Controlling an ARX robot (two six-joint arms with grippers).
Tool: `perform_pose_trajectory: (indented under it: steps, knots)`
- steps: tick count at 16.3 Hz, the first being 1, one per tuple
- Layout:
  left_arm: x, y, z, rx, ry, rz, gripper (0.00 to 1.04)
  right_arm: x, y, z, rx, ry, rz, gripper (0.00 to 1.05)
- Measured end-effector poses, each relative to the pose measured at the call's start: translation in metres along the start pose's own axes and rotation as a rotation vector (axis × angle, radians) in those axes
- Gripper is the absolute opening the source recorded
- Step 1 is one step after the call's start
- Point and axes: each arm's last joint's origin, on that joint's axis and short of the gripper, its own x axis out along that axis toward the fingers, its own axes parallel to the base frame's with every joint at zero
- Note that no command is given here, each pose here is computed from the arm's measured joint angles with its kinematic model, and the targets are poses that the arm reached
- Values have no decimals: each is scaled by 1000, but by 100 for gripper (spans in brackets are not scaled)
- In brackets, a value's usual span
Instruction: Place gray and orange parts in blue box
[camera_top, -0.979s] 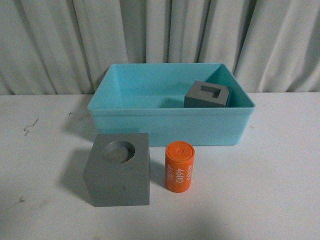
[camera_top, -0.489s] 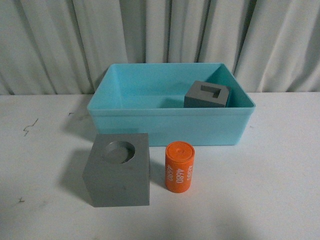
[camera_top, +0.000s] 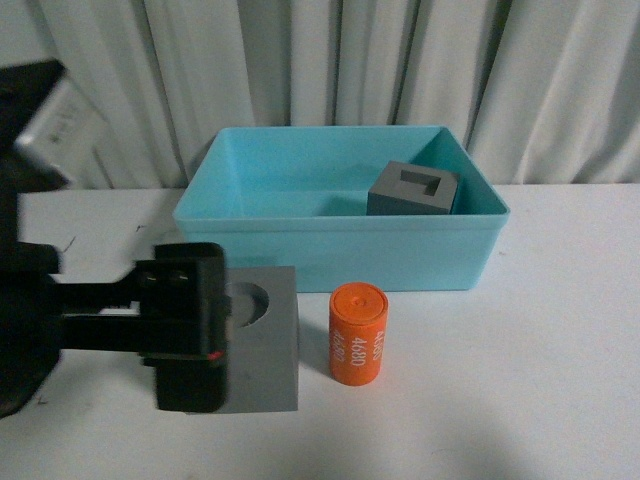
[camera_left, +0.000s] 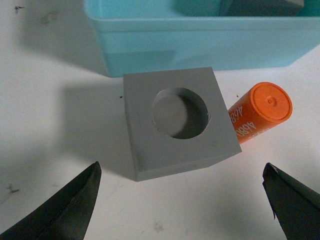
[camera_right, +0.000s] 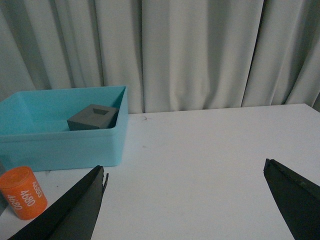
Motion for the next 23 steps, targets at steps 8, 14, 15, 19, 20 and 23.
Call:
perform_pose_trajectory:
  steps: [8,14,15,19,20,23]
  knots:
    - [43,-3,10,61,35,38,98,0,0,0,0,0,0,98]
    - [62,10,17,96,50,65,98,0,0,0,0,0,0,98]
    - [64,11,18,95,52,69,98,0,0,0,0,0,0,98]
    - [72,17,18,100,70,78,98,0,0,0,0,0,0,98]
    - [74,19,18,101,74,80,98,0,0,0,0,0,0,98]
    - [79,22,14,100,94,85,98,0,0,0,0,0,0,98]
